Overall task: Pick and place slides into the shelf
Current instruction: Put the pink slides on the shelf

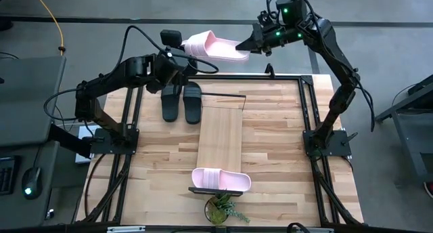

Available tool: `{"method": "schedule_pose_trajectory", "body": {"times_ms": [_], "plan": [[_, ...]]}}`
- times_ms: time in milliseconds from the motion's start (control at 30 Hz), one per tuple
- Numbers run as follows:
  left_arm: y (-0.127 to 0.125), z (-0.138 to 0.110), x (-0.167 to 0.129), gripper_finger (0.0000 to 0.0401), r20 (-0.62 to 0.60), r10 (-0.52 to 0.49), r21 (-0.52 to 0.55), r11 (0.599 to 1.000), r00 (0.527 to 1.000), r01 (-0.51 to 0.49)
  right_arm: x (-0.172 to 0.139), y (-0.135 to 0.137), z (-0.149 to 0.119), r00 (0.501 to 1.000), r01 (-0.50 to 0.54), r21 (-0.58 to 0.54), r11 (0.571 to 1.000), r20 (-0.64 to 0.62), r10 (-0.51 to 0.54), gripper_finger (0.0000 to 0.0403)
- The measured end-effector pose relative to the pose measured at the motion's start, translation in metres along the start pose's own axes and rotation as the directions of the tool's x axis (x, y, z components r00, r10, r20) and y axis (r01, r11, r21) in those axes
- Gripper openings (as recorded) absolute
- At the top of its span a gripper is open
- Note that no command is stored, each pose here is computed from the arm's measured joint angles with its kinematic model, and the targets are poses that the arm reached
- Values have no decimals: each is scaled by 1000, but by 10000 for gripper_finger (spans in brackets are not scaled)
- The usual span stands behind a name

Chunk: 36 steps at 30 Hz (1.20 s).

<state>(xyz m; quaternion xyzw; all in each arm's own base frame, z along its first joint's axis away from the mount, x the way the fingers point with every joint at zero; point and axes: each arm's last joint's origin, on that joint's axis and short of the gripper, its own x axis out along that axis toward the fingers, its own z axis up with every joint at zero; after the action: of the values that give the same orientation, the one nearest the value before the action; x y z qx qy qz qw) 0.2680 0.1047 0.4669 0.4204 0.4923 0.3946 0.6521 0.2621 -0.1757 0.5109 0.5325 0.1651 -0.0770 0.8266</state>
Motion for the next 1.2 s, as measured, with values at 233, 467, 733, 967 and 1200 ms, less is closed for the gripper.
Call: {"method": "schedule_pose_trajectory", "body": {"times_ms": [233, 467, 733, 967, 1200], "plan": [[-3, -1, -1, 49, 88, -100, -14, 995, 991, 102, -1, 0, -1, 1000, -1, -29, 1000, -5, 1, 37], [-3, -1, -4, 109, 162, -157, -80, 982, 974, 172, -4, -3, 1, 1000, 9, -55, 998, -7, -10, 36], [-3, -2, -6, 200, 204, -189, -157, 962, 961, 223, -11, -12, 10, 1000, 24, -79, 997, 15, -23, 36], [-2, -7, -11, 245, 230, -226, -255, 925, 947, 283, -21, -21, 19, 997, 52, -84, 995, 58, -47, 36], [4, -25, -25, 256, 298, -296, -415, 816, 908, 402, -35, -33, 26, 996, 76, -91, 993, 56, -71, 35]]}}
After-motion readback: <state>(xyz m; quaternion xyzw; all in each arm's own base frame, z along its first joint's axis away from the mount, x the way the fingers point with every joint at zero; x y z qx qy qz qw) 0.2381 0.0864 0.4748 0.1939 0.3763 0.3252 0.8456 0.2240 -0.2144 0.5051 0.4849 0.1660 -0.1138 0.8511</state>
